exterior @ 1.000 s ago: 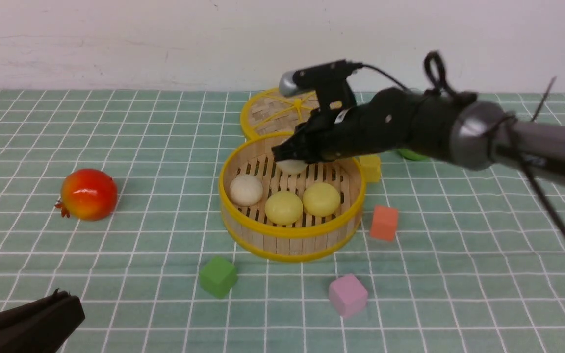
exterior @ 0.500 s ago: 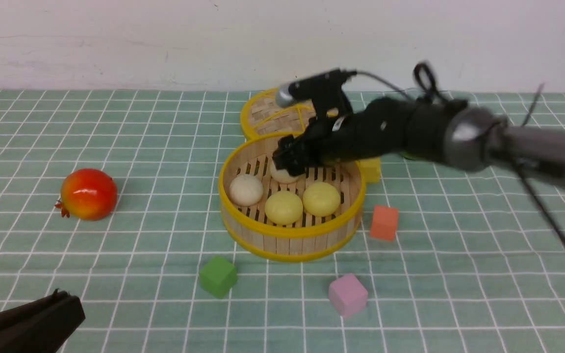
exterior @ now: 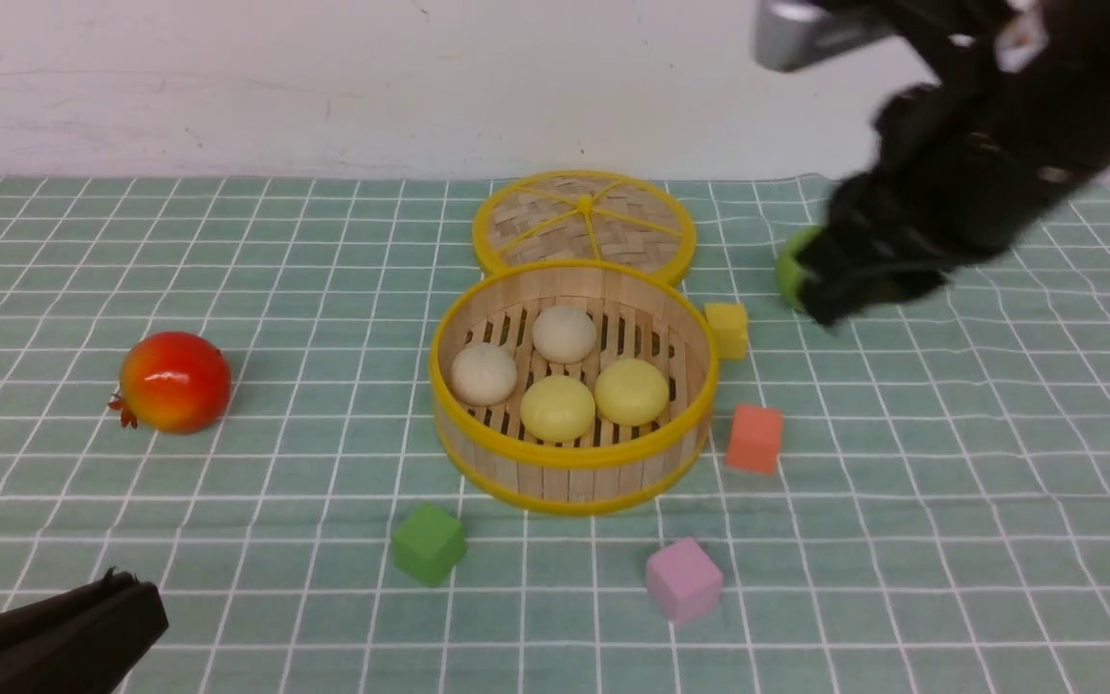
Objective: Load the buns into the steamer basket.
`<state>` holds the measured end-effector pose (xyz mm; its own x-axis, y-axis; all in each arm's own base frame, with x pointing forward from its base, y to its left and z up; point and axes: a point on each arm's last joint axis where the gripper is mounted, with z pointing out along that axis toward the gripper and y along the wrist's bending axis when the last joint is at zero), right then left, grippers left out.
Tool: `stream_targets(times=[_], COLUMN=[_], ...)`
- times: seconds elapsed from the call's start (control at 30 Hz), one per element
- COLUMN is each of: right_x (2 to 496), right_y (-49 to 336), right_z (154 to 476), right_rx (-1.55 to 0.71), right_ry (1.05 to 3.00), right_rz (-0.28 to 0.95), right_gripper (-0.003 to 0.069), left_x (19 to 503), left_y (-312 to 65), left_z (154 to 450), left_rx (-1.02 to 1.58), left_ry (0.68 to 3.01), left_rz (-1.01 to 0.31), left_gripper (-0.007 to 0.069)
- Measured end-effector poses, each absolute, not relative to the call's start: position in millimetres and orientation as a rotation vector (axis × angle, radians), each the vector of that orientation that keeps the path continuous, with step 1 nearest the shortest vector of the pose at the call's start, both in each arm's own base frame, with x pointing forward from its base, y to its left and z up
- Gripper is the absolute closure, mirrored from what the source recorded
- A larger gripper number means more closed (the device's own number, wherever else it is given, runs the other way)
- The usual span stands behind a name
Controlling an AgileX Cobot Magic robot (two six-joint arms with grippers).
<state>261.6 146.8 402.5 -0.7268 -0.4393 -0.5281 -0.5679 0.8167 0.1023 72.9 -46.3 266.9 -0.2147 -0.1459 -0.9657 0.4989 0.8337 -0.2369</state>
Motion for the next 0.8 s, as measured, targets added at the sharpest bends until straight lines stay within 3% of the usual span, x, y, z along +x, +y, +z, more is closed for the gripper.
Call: stream_targets(times=[0.1, 0.47, 0.63, 0.8], right_x=[242, 221, 208, 139], right_y=[138, 129, 110, 58], right_z=[413, 432, 431, 405], right_rx=[-0.733, -0.719, -0.727, -0.587], right_ry=[2.497, 2.431, 2.391, 2.196], right_rz=[0.373, 0.405, 0.225, 0.135], right_gripper=[0.0668, 0.0678, 0.0678, 0.0678], left_x=[73, 73, 73, 73], left_y=[-46, -46, -46, -46], left_z=[267, 267, 267, 267], left_rx=[0.277, 0.277, 0.277, 0.277], left_ry=[1.691, 1.691, 1.691, 1.691], left_rz=[-0.604, -0.604, -0.604, -0.604], left_gripper=[0.0548, 0.0543, 0.0534, 0.0532])
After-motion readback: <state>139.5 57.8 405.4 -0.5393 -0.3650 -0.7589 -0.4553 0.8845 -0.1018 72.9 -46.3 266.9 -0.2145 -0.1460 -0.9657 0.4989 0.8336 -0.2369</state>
